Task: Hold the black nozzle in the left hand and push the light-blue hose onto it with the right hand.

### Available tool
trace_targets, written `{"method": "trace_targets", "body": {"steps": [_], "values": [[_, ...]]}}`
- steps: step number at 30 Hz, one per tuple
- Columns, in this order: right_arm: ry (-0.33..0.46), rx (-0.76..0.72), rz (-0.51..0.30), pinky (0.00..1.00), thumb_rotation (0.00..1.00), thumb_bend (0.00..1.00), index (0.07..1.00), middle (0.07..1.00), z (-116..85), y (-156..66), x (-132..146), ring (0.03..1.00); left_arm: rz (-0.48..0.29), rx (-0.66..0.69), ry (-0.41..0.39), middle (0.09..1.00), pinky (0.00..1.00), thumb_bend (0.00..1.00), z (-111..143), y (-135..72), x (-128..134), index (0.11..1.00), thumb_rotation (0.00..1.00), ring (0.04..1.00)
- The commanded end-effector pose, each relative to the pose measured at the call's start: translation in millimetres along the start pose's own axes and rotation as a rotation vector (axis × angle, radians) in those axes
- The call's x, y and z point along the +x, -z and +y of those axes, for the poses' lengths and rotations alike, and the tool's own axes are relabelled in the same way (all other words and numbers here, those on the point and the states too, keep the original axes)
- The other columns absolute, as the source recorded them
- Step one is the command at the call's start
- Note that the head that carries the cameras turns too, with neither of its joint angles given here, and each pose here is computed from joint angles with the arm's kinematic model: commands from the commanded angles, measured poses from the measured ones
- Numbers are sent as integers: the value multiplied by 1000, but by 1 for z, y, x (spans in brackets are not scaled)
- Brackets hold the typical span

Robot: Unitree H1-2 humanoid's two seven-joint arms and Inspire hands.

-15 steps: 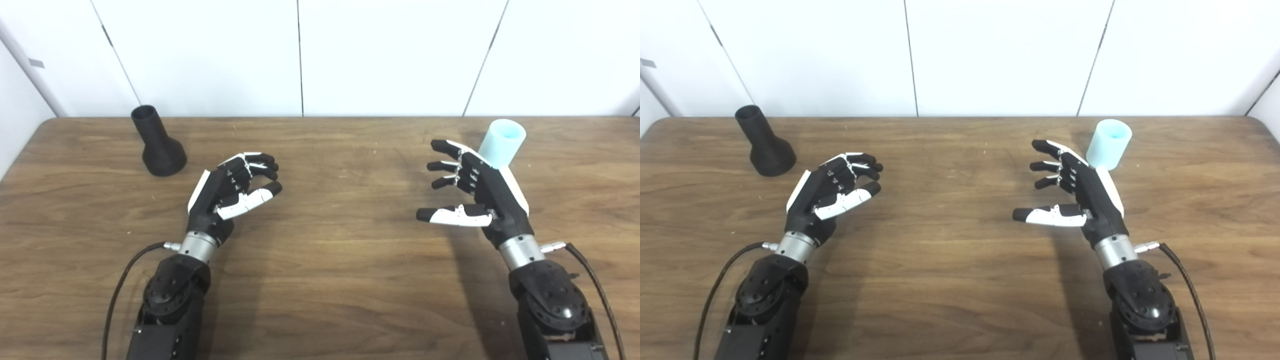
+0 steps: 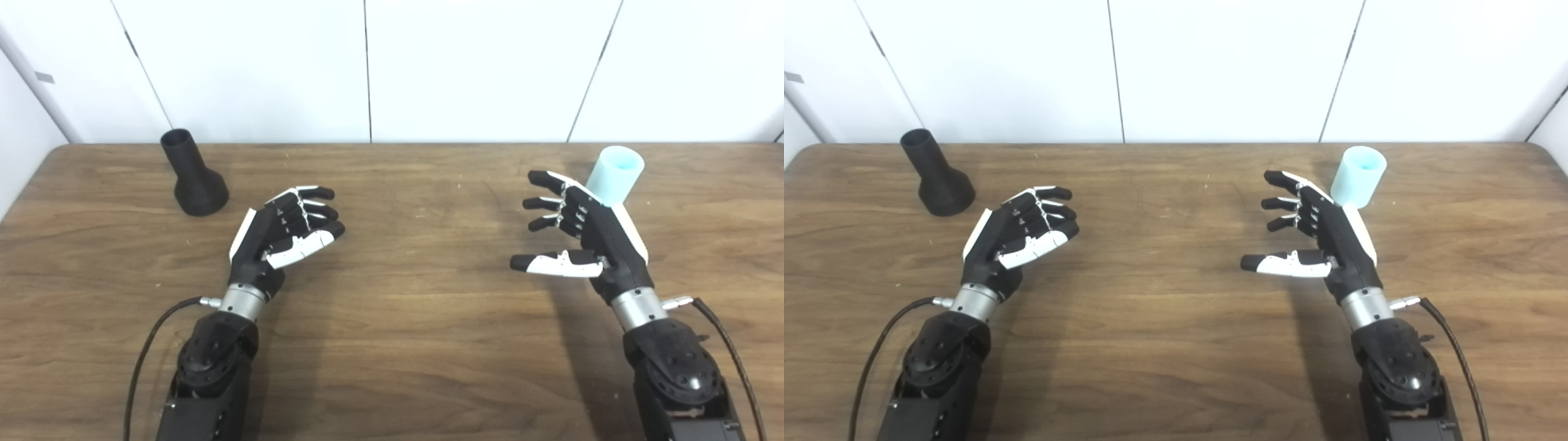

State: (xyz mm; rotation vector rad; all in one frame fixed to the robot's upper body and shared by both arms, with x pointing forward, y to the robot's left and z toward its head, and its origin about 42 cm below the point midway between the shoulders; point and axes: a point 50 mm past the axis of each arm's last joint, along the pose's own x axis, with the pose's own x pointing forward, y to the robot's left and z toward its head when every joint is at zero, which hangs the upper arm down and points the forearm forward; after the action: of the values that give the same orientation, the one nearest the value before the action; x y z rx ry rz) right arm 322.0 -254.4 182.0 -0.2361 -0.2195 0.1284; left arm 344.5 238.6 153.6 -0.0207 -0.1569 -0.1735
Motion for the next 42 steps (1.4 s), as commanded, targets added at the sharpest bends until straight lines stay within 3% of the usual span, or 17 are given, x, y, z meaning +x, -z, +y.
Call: {"method": "trace_targets", "body": {"steps": [1,7,15,16,18,27,35,42], "values": [[6,-5,-76,577,99,799,798,856,-4,-18,10,734,-68,1,21,521,461,496,0,-21,11,486,0,450],[2,-2,-71,583,87,791,801,859,-11,-10,7,736,-74,14,17,525,521,498,-10,-13,10,486,0,450],[2,-3,-37,609,41,762,815,863,-24,6,-2,751,-73,47,30,519,496,500,-29,10,11,488,0,454],[2,-2,-26,630,37,761,817,866,-24,6,-3,757,-72,47,36,515,497,510,-31,12,12,487,0,555],[1,2,-12,652,29,759,821,874,-26,6,-6,768,-66,45,49,512,500,514,-32,17,12,487,0,609],[-8,-25,-92,598,17,779,822,879,-29,17,-2,761,-64,38,66,508,509,517,-33,22,14,489,0,632],[-12,-8,-86,600,30,782,821,874,-30,22,1,756,-124,181,0,507,535,517,-22,-2,16,489,0,625],[-8,-5,-78,602,40,784,820,872,-32,26,2,755,-250,467,-53,512,499,517,9,-58,24,486,0,611]]}}
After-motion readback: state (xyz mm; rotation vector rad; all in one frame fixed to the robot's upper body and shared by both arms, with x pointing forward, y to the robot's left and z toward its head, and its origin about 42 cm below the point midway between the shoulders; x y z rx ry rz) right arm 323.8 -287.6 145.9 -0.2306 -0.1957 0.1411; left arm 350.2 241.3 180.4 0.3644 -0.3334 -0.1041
